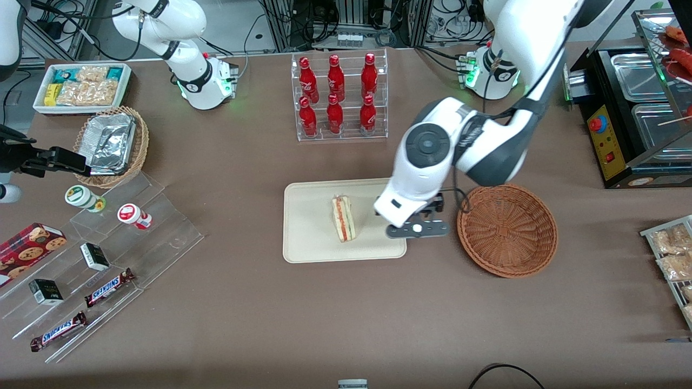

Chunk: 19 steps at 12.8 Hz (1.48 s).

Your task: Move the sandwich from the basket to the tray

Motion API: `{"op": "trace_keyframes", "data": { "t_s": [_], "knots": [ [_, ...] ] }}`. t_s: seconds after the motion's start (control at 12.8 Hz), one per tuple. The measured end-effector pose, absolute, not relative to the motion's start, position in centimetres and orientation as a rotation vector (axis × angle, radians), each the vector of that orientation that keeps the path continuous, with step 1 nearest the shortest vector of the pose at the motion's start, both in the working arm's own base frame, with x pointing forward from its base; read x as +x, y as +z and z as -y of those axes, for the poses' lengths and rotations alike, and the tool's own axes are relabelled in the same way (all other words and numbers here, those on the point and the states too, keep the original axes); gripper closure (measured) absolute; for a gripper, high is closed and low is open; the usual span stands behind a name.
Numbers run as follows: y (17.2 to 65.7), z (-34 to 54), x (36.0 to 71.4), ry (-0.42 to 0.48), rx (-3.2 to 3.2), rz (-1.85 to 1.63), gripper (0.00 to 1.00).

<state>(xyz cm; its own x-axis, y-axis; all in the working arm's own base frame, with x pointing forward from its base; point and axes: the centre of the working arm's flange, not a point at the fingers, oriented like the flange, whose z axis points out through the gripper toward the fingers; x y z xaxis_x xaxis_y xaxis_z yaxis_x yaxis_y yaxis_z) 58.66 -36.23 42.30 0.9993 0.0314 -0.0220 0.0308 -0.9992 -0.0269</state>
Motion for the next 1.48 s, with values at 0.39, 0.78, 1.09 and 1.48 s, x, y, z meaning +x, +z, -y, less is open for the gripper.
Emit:
{"op": "trace_keyframes", "data": {
  "t_s": [0.39,0.78,1.09,1.48],
  "knots": [
    [44.4,28.8,59.1,0.105,-3.121,-0.024,0.0],
    [47.0,21.0,58.0,0.165,-3.11,-0.146,0.0],
    [50.7,11.9,57.1,0.266,-3.107,-0.251,0.0],
    [54.9,5.7,54.7,0.359,-3.099,-0.291,0.0]
  ]
}}
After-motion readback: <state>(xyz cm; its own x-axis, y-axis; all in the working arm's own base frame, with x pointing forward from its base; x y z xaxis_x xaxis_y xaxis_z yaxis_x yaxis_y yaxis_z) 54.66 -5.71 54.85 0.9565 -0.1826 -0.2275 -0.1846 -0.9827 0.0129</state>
